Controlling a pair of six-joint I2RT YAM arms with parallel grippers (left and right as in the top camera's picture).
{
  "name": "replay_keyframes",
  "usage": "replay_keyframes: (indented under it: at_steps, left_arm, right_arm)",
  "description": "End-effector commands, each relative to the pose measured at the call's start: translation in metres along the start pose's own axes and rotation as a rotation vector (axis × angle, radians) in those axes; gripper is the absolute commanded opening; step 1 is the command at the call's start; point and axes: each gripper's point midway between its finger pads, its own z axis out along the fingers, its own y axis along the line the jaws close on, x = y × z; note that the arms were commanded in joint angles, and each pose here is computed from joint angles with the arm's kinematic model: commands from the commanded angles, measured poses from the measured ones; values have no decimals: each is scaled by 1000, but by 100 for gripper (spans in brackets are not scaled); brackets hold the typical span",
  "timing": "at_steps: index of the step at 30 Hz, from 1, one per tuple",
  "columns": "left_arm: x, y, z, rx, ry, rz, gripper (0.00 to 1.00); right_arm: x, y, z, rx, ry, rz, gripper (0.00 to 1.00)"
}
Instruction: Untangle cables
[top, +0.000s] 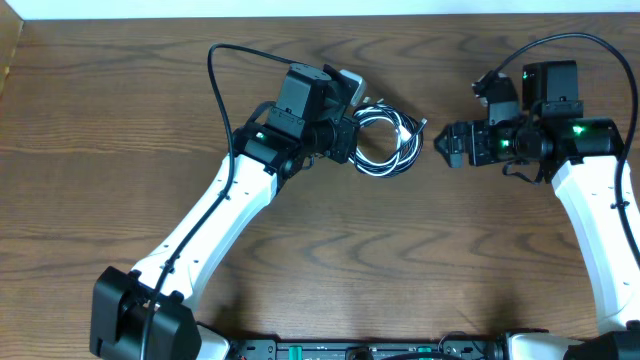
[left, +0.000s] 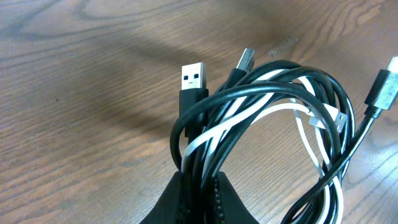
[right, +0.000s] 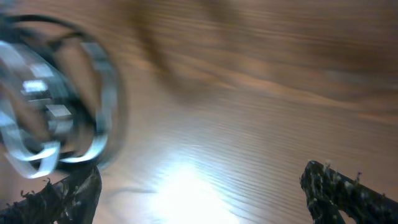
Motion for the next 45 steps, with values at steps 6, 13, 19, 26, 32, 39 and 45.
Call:
replay_keyframes:
  at_steps: [6, 13, 19, 26, 32, 39, 45]
  left_arm:
    - [-10, -4, -3, 22, -34, -24, 8]
    - [-16, -18, -5, 103, -57, -32, 8]
    - [-14, -18, -4, 103, -48, -42, 8]
    - [-14, -22, -5, 125, -47, -41, 8]
    - [-14, -23, -5, 135, -46, -41, 8]
    - [-18, 8, -8, 7, -68, -63, 8]
    - [-17, 62, -40, -92, -85, -163, 8]
  right_arm:
    - [-5, 51, -10, -283, -24, -40, 59]
    - [-6, 71, -5, -312, -28, -101, 57]
    - [-13, 81, -1, -300, -55, -143, 57]
    - [-17, 73, 3, -237, -63, -129, 35]
    - [-21, 66, 4, -194, -78, -121, 1]
    - [-28, 9, 4, 109, -107, 68, 1]
    - [-7, -62, -16, 372, -69, 250, 1]
